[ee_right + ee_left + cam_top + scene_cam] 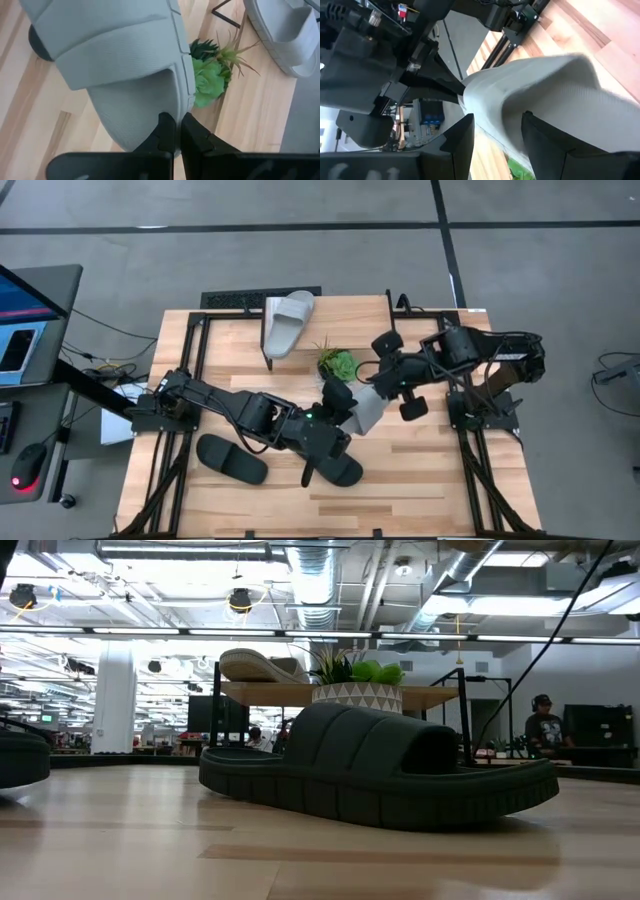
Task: Pick and place slides into the shelf
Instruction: Put the gray slide on the shelf
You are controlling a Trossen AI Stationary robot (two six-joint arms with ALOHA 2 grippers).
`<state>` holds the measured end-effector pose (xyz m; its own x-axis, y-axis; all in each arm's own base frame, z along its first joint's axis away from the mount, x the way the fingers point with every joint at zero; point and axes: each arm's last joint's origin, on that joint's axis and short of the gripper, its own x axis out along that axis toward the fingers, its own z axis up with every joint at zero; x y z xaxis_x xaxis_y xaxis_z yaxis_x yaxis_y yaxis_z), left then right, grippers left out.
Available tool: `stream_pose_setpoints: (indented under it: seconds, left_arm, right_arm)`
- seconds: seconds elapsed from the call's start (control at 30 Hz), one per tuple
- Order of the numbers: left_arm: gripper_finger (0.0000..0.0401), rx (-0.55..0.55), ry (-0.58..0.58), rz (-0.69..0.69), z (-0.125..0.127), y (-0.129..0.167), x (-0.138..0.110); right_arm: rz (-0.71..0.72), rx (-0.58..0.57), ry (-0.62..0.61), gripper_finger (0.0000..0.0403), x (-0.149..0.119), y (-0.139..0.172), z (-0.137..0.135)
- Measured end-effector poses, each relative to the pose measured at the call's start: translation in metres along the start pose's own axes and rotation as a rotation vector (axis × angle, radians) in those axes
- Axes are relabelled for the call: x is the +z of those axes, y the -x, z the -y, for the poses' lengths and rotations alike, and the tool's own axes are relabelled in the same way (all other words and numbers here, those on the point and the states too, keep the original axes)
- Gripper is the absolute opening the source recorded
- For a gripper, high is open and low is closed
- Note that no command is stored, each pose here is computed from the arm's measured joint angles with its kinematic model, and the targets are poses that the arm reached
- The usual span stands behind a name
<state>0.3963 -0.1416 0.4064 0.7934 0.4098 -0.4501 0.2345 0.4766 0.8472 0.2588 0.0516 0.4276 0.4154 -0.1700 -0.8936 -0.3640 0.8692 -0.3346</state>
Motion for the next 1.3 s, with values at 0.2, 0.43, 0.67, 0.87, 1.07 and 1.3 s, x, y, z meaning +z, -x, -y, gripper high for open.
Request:
stream_pose_setpoints:
  seconds: [0.2,0.43,0.67,0.87,1.07,1.3]
  left_arm:
    - [0.0153,0.008,0.001,0.001,-0.003,-0.002,-0.001]
    - [0.0151,-0.001,0.024,0.032,-0.007,-0.006,-0.002]
    - [0.0075,-0.056,0.085,0.07,-0.008,-0.015,-0.004]
    - [0.0005,-0.02,0.089,0.034,-0.007,-0.015,-0.003]
    - [0.0003,0.008,0.092,0.011,-0.008,-0.015,-0.004]
    - [0.0001,0.007,0.09,0.003,-0.007,-0.017,-0.005]
  right_arm:
    - [0.004,0.005,0.02,0.0,0.002,0.001,-0.006]
    - [0.007,0.007,0.026,0.0,0.002,0.002,-0.007]
    - [0.007,0.008,0.026,0.0,0.002,0.001,-0.008]
    - [0.003,0.007,0.026,0.0,0.002,0.001,-0.008]
    - [0.003,0.005,0.026,0.0026,0.002,0.001,-0.007]
    - [0.023,0.01,0.032,0.0095,0.004,0.002,-0.008]
